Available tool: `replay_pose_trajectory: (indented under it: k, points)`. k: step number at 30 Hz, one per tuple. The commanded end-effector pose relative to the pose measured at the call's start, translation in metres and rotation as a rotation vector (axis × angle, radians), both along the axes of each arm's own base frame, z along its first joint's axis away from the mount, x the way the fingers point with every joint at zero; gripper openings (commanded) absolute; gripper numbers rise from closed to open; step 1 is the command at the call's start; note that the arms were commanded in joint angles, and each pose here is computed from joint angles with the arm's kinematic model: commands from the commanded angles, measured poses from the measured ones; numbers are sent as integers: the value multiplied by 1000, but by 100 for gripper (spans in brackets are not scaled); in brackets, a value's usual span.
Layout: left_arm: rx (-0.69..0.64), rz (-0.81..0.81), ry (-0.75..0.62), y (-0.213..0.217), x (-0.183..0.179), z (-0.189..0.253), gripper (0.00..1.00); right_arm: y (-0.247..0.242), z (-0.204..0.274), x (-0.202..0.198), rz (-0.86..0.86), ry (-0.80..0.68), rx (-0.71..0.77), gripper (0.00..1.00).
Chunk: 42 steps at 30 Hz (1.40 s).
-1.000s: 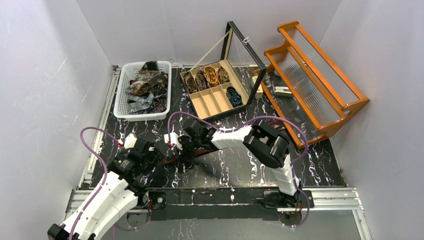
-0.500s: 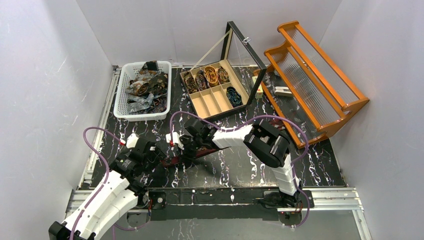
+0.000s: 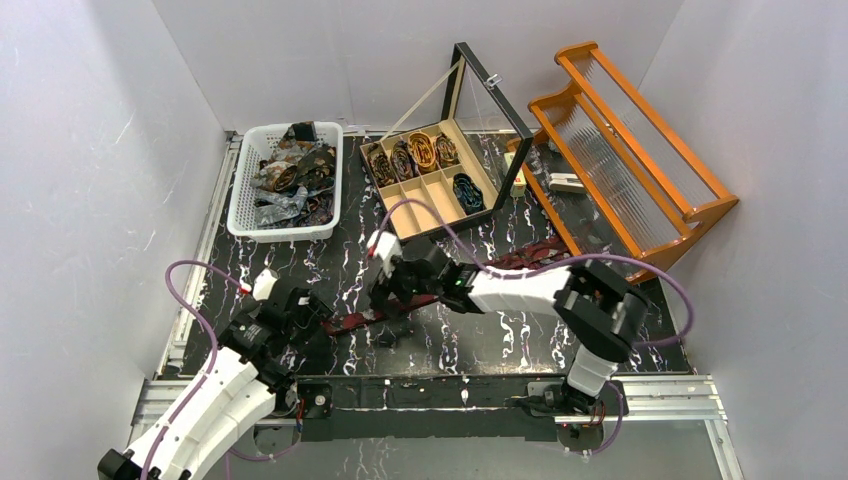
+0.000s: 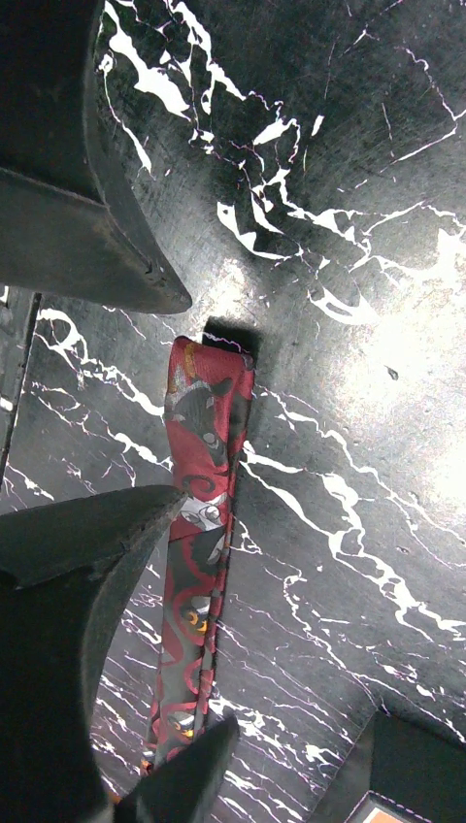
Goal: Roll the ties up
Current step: Roll the tie at the center of the board.
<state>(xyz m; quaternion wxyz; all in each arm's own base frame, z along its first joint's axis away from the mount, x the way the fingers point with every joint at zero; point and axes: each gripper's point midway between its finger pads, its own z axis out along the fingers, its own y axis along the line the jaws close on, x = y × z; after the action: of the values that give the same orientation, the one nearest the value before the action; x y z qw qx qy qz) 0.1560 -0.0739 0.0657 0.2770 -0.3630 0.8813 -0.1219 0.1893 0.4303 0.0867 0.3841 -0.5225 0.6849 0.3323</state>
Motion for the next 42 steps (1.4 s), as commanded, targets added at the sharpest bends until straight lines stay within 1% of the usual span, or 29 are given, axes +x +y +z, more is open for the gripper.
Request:
replay_pose_trajectory:
  k: [1,3,6,9,12,15,19,23,27,32,36,39,42]
  points:
    - [-9,11,-1,1,-3,-5,61,-58,39,80,-738,144,114,99]
    - [-22,-7,-17,-3,-1,-6,60,-71,32,73,-759,287,53,99]
    - [-44,-40,-10,-10,-2,-11,54,-67,25,43,-651,441,47,99]
    - [-57,-59,11,-14,-4,-20,48,-57,27,11,-528,580,102,99]
    - [-55,-61,7,-14,-3,-22,44,-49,24,-7,-473,690,124,90]
    - [-51,-55,6,-12,-3,-26,42,-42,17,-17,-423,756,89,78]
    - [-51,-50,6,-11,-4,-31,42,-34,13,-19,-393,794,57,70]
    - [-46,-44,-3,-10,-4,-31,42,-29,12,-23,-360,815,46,68]
    - [-37,-28,-5,-7,-3,-30,47,-27,7,-27,-340,840,26,66]
    - [-1,-7,4,-1,-2,-31,48,-23,8,-30,-313,857,21,65]
    - [34,-22,26,0,0,-31,43,-18,8,-31,-289,872,12,62]
    - [43,-37,43,-1,-3,-37,38,-15,10,-32,-271,878,14,61]
    - [42,-40,28,-1,-2,-37,38,-13,10,-32,-263,884,6,58]
